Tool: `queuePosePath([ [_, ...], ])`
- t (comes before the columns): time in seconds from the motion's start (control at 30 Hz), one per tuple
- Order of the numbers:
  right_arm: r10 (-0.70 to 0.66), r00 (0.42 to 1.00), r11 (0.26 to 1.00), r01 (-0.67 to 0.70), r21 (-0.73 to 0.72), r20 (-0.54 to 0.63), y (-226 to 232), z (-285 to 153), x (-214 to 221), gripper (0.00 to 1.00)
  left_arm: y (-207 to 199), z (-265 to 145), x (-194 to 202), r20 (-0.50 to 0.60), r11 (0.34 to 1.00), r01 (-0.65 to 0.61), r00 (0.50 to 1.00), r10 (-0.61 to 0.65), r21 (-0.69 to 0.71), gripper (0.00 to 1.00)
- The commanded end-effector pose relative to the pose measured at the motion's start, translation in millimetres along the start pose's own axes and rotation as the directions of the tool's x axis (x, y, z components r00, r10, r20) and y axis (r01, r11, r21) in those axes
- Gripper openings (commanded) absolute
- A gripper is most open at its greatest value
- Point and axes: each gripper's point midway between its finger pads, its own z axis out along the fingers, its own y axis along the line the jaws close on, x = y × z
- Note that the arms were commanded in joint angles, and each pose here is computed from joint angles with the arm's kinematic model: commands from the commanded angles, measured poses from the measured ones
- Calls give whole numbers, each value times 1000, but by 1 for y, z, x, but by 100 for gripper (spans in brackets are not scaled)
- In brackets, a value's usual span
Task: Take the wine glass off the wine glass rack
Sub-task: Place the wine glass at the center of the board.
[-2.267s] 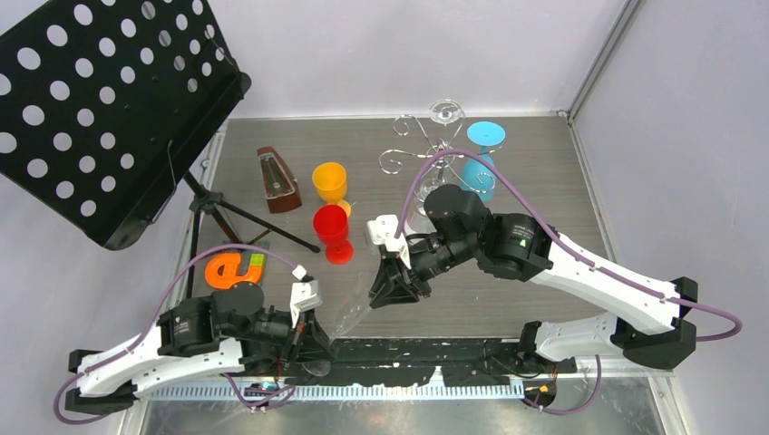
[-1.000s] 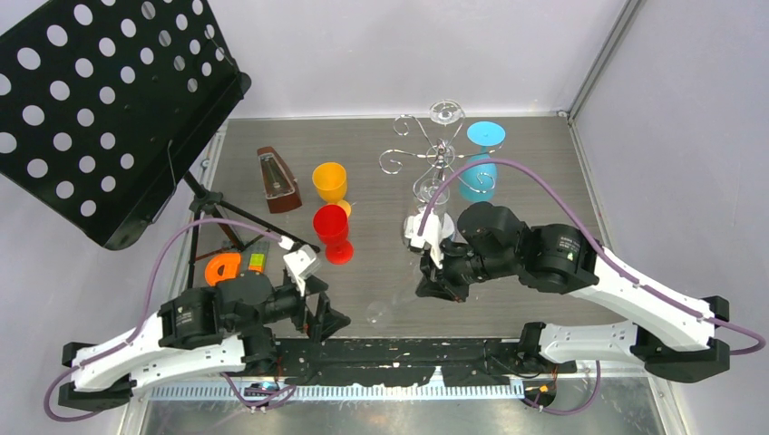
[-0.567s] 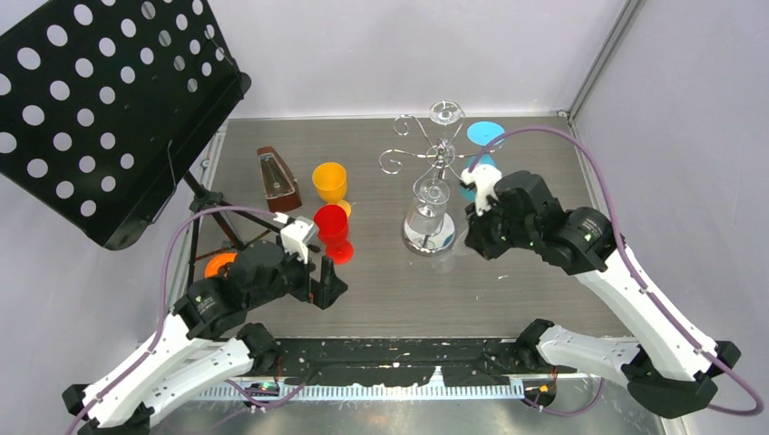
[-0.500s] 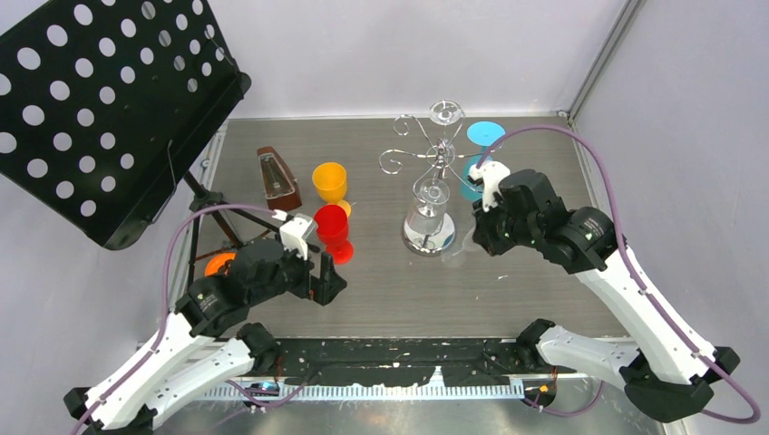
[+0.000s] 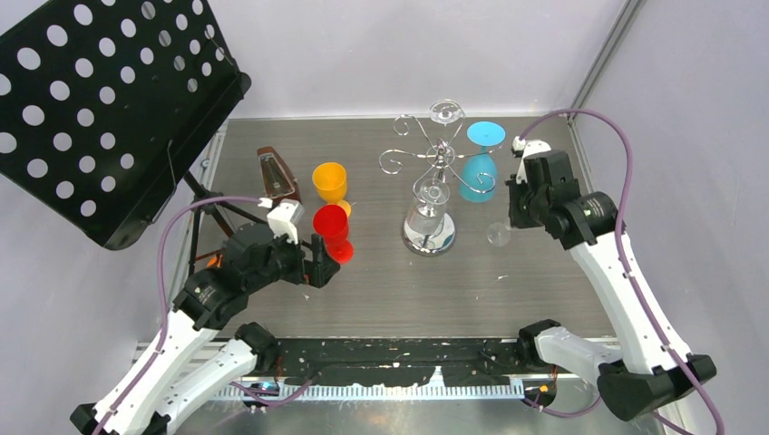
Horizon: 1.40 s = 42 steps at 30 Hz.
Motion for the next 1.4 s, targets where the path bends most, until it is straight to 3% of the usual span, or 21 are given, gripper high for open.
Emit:
queuePosePath([
  [0.0,120,988,990,-126,58,100,-21,14,-42,6,0,-6,-21,60,1000,16,998,-16,-1,100],
  [0.27,215,967,953,-239,188,138,-71,40,-101,6,14,-11,-29,72,997,42,997,-37,-59,99],
  [0.43,268,956,938,-287,192,119,-93,69,-128,6,17,-5,-26,58,997,37,998,-33,-69,99],
  [0.6,296,951,925,-308,222,86,-110,94,-137,6,11,4,-19,22,997,75,997,-75,1,98],
  [0.93,293,956,935,-286,211,-1,-123,141,-158,6,20,7,-14,26,993,115,993,-115,2,96],
  [1.37,314,947,931,-293,217,-69,-134,177,-149,6,21,12,-12,6,988,148,989,-148,32,93],
])
